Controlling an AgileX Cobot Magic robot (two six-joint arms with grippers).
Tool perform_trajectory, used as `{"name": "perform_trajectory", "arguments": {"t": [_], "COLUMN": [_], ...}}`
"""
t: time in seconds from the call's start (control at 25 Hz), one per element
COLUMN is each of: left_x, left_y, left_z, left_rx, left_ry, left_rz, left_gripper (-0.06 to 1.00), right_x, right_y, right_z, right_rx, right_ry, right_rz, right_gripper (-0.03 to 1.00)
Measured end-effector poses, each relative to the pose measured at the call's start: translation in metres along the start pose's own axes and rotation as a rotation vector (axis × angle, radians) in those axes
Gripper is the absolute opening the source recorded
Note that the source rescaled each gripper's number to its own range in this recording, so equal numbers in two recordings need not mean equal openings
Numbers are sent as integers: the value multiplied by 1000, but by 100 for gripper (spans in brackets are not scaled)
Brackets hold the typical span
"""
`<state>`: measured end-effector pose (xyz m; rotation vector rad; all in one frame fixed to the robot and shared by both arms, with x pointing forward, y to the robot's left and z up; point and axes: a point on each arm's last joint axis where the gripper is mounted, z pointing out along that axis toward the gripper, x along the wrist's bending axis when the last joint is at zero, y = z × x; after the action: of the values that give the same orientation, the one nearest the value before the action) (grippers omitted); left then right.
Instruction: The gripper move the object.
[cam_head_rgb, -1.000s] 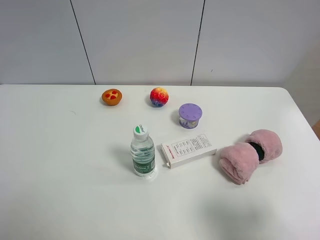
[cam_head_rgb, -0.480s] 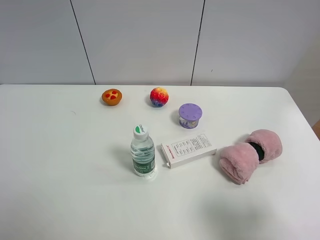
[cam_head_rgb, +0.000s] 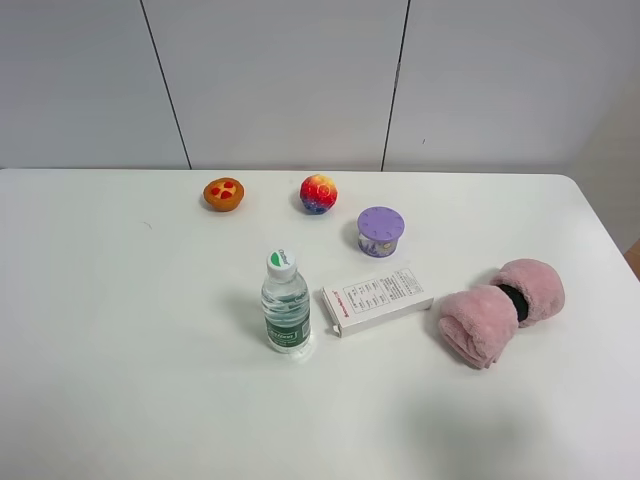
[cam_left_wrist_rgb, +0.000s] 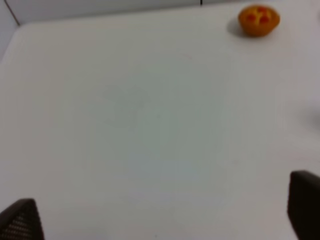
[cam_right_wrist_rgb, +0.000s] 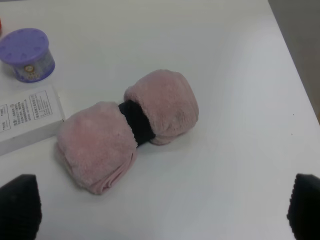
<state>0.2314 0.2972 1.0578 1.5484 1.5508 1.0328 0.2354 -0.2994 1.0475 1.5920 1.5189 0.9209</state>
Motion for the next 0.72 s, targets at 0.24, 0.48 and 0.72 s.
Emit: {"name": "perform_trajectory", "arguments": {"t": [0.24,0.48,0.72], "left_x": [0,0,0], "left_y": [-2,-2,-2], "left_z": [2,2,2], "left_rx": [8,8,8], "left_ry": [-1,-1,-1], "left_rz": [0,-1,-2], "left_gripper": [99,100,100], "right_x": [0,0,0], "right_y": [0,0,0], "right_z": [0,0,0], "right_rx": [0,0,0], "right_ry": [0,0,0], "right_rz": [0,0,0], "right_gripper": [100,100,100]}}
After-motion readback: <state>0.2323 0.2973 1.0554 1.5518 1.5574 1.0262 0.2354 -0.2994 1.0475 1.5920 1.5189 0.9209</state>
